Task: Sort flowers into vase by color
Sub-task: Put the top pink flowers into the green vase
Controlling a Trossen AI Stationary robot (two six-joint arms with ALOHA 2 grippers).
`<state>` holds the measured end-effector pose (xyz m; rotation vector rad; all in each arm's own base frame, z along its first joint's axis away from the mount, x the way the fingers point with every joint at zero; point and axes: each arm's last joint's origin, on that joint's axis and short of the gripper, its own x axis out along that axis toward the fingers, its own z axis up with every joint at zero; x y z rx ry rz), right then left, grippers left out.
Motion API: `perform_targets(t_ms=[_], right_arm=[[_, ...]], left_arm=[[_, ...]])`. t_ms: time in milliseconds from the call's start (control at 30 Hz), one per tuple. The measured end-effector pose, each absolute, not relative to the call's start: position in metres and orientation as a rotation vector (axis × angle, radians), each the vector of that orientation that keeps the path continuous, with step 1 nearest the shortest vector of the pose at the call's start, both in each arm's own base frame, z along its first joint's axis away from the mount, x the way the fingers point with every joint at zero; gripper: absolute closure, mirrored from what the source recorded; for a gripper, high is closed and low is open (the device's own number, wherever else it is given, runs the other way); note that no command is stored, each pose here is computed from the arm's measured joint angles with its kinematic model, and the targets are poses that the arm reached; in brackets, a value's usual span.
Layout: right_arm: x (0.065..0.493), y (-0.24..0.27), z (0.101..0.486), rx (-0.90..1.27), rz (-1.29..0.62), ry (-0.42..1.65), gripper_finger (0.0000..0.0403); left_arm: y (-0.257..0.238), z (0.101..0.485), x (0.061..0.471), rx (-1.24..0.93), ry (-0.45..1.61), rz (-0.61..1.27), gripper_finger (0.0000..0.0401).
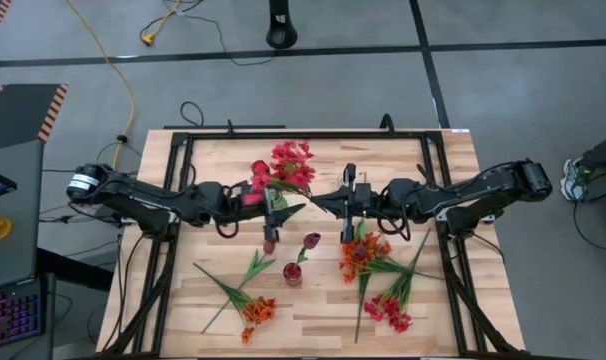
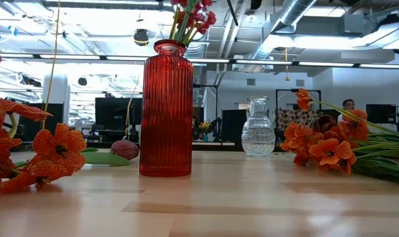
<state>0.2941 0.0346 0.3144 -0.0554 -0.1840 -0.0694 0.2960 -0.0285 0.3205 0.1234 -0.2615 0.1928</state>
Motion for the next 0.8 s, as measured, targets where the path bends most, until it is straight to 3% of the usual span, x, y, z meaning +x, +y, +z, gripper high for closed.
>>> perform_targets(t_ms=[300,600,800], right_arm=[[0.294,0.037,0.314,-0.056,-0.060,-0.179,0.0382],[0.294,0.037,0.313,-0.057,-0.061,-0.172,0.0380],[0.294,0.037,0.313,-0.057,-0.061,-0.172,0.0374]], left_arm=[[-0.031,0.322,0.321,0.140,-0.225,0.191,0.0166],[-0.031,0.324,0.320,0.135,-0.230,0.198,0.0167],[-0.031,0.324,0.320,0.134,-0.229,0.199,0.0219]])
